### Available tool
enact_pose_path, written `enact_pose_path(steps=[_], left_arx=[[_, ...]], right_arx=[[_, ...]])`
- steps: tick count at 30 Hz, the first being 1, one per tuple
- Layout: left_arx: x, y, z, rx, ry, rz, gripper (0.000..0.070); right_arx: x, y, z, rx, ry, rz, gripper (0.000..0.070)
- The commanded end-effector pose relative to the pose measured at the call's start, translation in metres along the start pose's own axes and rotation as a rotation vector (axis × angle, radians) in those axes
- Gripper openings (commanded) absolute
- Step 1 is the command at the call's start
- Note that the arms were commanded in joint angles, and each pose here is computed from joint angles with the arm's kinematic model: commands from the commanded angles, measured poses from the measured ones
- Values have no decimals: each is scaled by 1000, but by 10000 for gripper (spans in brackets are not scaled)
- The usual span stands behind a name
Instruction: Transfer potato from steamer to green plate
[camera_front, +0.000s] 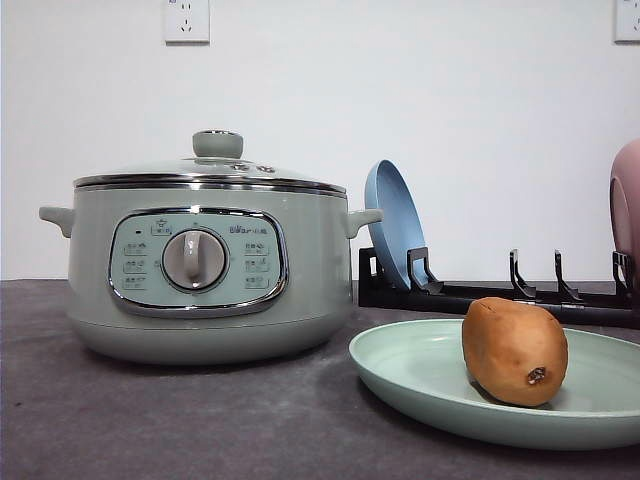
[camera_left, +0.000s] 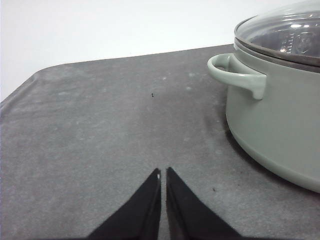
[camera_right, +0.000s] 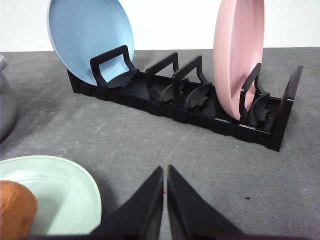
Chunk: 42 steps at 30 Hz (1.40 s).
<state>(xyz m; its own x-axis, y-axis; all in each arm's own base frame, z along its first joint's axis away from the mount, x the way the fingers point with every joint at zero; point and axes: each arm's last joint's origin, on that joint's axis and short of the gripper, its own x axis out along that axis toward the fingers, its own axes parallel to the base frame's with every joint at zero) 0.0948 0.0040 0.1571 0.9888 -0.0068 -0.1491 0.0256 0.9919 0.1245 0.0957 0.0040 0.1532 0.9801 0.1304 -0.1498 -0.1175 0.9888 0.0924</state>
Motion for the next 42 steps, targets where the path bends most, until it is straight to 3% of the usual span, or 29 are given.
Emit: enact_pose_path(steps=[1,42], left_arx=[[2,-1,-7,-5,27,1,16],[2,-1,-7,-4,27,1,16]], right_arx=[[0,0,-1,-4,-5,-1,0],[0,0,-1,-4,-5,-1,0]])
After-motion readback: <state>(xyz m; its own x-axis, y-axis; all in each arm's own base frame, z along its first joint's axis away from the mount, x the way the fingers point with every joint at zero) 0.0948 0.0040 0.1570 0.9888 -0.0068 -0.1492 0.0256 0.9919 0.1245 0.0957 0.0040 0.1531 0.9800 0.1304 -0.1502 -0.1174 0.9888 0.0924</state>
